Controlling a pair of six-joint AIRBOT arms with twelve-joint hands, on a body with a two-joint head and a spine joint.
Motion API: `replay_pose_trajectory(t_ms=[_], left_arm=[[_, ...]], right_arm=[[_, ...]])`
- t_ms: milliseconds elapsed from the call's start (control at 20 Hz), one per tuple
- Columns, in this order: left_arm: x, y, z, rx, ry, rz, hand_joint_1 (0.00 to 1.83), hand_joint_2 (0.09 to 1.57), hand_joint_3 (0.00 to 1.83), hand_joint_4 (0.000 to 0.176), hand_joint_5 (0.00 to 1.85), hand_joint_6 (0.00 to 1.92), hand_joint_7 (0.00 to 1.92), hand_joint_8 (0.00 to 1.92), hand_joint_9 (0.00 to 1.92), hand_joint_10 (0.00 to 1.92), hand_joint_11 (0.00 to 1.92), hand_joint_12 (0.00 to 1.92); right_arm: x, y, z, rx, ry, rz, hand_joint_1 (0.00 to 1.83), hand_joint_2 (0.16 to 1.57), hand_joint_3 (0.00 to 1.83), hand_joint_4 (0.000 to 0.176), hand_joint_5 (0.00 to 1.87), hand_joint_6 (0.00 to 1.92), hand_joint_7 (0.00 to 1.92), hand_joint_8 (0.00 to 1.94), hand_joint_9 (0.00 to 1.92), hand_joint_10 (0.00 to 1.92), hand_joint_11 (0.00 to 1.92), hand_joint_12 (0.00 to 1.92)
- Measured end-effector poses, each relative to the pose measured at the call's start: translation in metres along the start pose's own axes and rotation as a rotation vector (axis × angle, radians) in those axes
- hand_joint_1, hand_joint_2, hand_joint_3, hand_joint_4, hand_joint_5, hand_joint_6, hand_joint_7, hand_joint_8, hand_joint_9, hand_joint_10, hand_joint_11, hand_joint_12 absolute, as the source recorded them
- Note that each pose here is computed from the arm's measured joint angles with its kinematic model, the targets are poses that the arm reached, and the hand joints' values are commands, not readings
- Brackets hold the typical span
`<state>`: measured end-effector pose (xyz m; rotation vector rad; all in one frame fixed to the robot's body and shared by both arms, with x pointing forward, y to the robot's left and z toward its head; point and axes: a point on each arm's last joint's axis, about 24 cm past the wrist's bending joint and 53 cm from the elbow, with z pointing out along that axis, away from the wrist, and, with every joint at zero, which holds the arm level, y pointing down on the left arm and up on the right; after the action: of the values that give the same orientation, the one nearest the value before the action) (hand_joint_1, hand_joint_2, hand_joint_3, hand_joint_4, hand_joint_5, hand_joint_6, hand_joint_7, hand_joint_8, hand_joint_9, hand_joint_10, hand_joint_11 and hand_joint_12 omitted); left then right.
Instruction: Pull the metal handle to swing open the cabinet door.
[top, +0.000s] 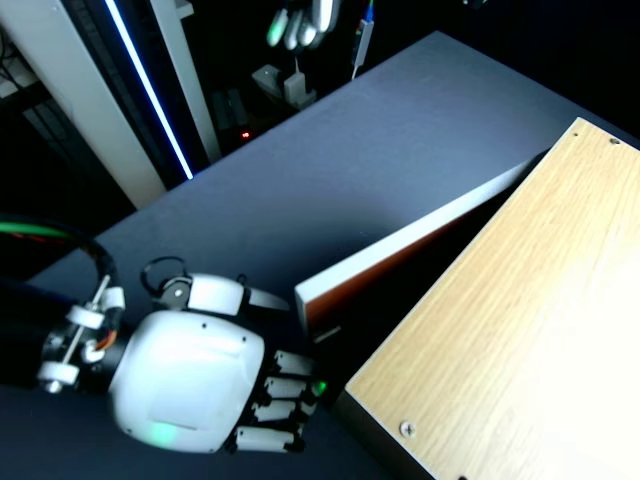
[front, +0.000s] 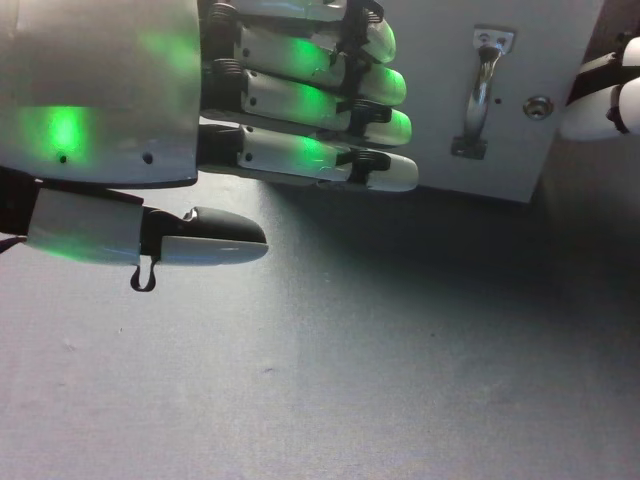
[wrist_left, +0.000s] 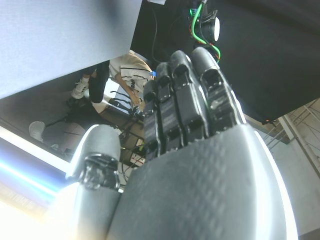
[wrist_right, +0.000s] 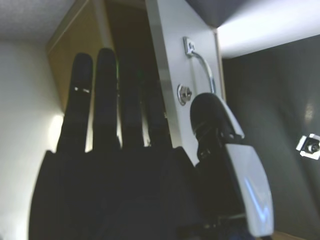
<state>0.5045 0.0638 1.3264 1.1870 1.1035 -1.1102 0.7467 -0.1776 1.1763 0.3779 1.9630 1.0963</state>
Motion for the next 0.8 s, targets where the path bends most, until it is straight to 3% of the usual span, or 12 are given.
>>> replay_pose_trajectory(t_ms=[800], left_arm=[[0.0, 0.0, 0.0, 0.0, 0.0, 0.0, 0.0, 1.57, 0.12, 0.0, 0.33, 0.0, 0.4, 0.0, 0.38, 0.0, 0.0, 0.8]], right_arm=[[0.027, 0.025, -0.002, -0.104, 0.11, 0.025, 0.0, 1.57, 0.06, 0.0, 0.3, 0.0, 0.42, 0.0, 0.4, 0.0, 0.0, 0.91]])
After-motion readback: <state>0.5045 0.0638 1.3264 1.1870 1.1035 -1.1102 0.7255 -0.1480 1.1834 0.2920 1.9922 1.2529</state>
